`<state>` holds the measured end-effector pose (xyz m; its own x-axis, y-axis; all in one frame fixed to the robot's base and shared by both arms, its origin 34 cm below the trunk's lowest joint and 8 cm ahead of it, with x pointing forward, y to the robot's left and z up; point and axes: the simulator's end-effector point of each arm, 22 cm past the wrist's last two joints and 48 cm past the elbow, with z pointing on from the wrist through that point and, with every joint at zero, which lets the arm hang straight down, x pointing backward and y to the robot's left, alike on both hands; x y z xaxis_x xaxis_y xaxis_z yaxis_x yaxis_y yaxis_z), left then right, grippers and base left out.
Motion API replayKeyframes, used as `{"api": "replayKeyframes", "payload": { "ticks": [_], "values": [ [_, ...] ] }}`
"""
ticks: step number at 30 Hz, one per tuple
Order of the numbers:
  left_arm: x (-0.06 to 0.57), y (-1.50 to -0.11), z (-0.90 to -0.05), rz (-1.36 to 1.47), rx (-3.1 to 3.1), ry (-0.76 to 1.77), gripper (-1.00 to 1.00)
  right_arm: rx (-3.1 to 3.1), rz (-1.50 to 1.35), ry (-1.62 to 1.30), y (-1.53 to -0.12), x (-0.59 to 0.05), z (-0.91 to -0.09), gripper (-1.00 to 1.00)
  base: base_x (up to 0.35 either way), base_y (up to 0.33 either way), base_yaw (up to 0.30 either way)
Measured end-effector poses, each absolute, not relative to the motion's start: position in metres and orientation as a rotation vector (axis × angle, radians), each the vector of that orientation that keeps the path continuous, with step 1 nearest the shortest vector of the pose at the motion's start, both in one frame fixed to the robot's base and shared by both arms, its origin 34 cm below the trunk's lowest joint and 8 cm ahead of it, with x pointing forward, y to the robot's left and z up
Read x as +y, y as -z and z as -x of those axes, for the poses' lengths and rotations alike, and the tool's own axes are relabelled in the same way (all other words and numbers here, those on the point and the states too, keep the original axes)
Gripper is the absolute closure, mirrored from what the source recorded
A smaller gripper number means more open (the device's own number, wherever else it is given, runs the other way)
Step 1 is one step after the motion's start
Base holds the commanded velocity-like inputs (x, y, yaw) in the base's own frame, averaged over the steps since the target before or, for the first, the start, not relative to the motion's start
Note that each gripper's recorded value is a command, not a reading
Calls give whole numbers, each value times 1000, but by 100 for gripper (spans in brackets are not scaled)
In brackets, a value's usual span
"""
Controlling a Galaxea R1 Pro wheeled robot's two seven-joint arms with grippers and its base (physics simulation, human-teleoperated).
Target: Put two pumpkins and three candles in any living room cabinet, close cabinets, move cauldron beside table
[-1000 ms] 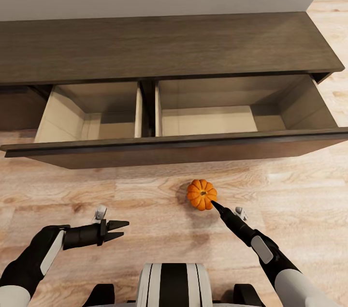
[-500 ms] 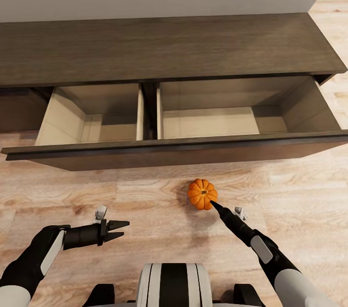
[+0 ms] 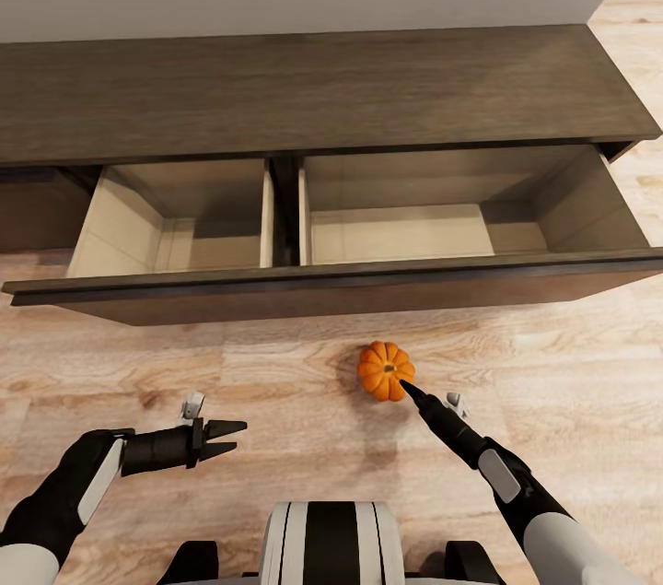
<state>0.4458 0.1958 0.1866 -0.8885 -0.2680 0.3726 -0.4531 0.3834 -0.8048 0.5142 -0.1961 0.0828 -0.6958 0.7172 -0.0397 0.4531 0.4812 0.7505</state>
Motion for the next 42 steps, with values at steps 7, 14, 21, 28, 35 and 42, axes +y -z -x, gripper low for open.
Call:
{"api": "replayKeyframes", "payload": {
  "ticks": [7, 14, 21, 28, 35, 42],
  "values": [
    [193, -186, -445, -647, -2455, -1519, -100, 2384, -982, -1054, -83, -196, -514, -100, 103, -12, 0],
    [191, -186, -445, -648, -2454, -1518, -100, 2385, -982, -1050, -82, -197, -514, -100, 61, -45, 0],
    [185, -185, -443, -644, -2447, -1520, -100, 2391, -982, -1043, -81, -196, -513, -100, 13, -2, 0],
    [183, -186, -444, -645, -2444, -1527, -100, 2394, -983, -1039, -81, -197, -513, -100, 1, 0, 0],
    [183, -182, -441, -654, -2432, -1526, -100, 2403, -991, -1035, -75, -197, -508, -100, 0, 0, 0],
    [183, -177, -437, -662, -2423, -1517, -100, 2414, -998, -1030, -69, -197, -503, -100, 0, 0, 0]
  ]
}}
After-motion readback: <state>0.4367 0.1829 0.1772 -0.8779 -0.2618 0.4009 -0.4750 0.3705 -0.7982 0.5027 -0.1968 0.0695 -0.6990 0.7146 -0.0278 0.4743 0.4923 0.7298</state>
